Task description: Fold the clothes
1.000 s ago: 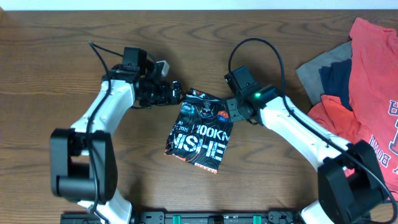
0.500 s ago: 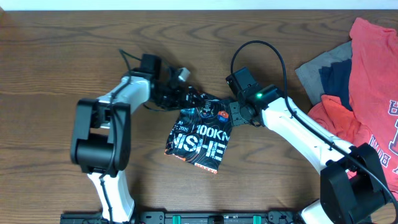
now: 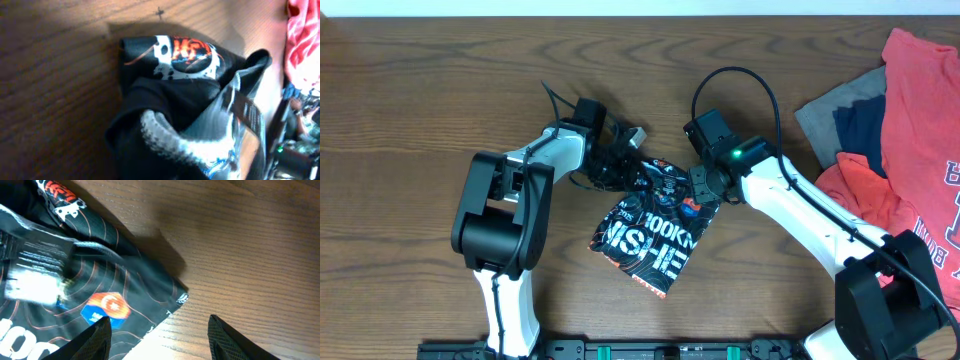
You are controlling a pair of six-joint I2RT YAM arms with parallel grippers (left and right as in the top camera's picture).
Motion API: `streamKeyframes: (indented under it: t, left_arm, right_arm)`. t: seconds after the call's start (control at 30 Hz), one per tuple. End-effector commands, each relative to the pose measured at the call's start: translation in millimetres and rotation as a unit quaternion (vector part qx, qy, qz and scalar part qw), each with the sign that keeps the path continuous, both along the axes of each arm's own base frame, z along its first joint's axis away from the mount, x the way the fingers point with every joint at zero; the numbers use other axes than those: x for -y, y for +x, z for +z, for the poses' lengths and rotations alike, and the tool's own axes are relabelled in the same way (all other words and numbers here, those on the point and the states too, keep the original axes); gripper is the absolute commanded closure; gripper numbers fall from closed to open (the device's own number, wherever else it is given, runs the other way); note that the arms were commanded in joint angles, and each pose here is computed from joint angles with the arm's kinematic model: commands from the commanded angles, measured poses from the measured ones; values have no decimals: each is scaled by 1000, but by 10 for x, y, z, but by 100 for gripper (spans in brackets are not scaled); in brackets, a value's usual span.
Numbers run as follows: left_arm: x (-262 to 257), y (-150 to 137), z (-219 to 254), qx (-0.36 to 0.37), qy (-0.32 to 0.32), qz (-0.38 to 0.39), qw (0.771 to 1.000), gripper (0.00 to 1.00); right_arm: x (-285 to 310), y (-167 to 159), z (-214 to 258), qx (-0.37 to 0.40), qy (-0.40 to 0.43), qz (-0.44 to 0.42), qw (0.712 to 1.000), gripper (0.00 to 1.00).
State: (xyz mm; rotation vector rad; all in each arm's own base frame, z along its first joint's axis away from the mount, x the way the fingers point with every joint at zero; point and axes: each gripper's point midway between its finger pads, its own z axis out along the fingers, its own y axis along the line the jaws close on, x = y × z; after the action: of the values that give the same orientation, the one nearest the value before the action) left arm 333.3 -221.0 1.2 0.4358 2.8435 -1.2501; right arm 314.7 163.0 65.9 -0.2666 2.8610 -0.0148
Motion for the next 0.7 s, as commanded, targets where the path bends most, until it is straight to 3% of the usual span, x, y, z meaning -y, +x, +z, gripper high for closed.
streamKeyframes:
  t: [0.0, 0.17, 0.33, 0.47, 0.67]
  left_arm:
    - [-125, -86, -279, -19, 44, 3, 999, 94]
    - [-147, -36, -267, -11, 42, 8, 999, 94]
    - [-479, 402, -114, 10, 42, 83, 996, 94]
    - [-1086, 875, 56, 40, 53, 170, 983, 94]
    - [-2320, 1366, 307, 66, 54, 331, 940, 94]
  right_arm:
    - [9, 53, 111, 15, 9, -13, 1000, 40]
    - [44, 64, 165, 22, 12, -29, 999, 40]
    - [153, 103, 362, 43, 27, -53, 997, 40]
    - [306, 95, 543, 57, 35, -71, 995, 39]
    - [504, 21, 679, 58, 33, -93, 993, 38]
